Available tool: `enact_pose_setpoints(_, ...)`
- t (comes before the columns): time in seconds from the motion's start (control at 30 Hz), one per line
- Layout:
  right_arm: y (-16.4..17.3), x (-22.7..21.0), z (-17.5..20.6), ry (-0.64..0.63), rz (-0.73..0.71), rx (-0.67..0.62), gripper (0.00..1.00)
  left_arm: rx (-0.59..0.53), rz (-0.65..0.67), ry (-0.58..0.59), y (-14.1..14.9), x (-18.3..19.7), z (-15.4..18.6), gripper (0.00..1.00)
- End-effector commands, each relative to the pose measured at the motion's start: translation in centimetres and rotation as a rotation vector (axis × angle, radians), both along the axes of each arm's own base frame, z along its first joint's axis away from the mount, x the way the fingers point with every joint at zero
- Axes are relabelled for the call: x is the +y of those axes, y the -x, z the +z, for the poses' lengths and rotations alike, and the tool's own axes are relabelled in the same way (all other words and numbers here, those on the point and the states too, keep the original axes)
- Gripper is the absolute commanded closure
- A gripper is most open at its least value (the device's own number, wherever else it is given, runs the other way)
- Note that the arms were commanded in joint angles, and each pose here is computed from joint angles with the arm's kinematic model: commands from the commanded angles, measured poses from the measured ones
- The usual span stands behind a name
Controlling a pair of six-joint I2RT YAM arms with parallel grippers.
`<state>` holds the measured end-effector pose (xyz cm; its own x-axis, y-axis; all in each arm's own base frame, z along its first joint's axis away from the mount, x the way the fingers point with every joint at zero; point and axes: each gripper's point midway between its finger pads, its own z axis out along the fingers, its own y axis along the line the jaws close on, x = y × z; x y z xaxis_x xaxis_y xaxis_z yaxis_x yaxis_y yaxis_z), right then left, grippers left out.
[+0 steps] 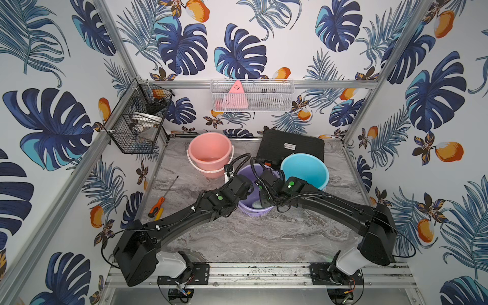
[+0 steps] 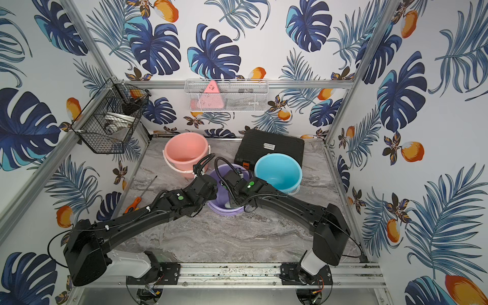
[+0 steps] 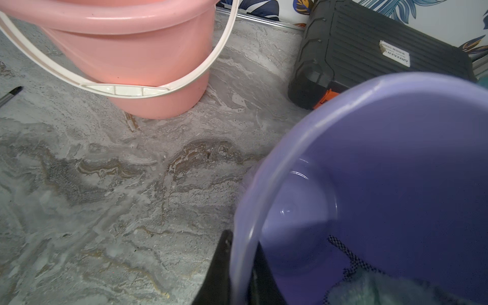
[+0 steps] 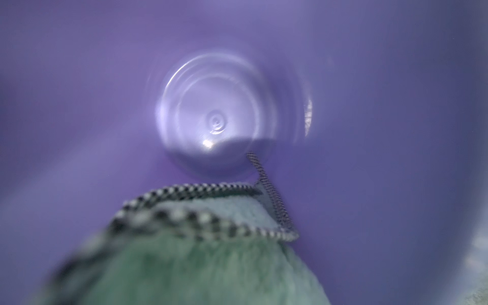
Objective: Wipe the inside of the bucket with a cloth
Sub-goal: Wipe the dirt from the inside of the bucket.
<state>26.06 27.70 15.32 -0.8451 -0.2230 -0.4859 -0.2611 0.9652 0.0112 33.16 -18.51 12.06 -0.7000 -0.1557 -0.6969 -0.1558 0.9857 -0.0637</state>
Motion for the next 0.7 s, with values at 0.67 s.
enact_pose_setpoints(0.67, -9.1, -1.0, -1.8, 0.089, -0.125, -0.072, 1.00, 0.075, -0.030, -0.009, 2.2, 0.9, -1.8, 1.00)
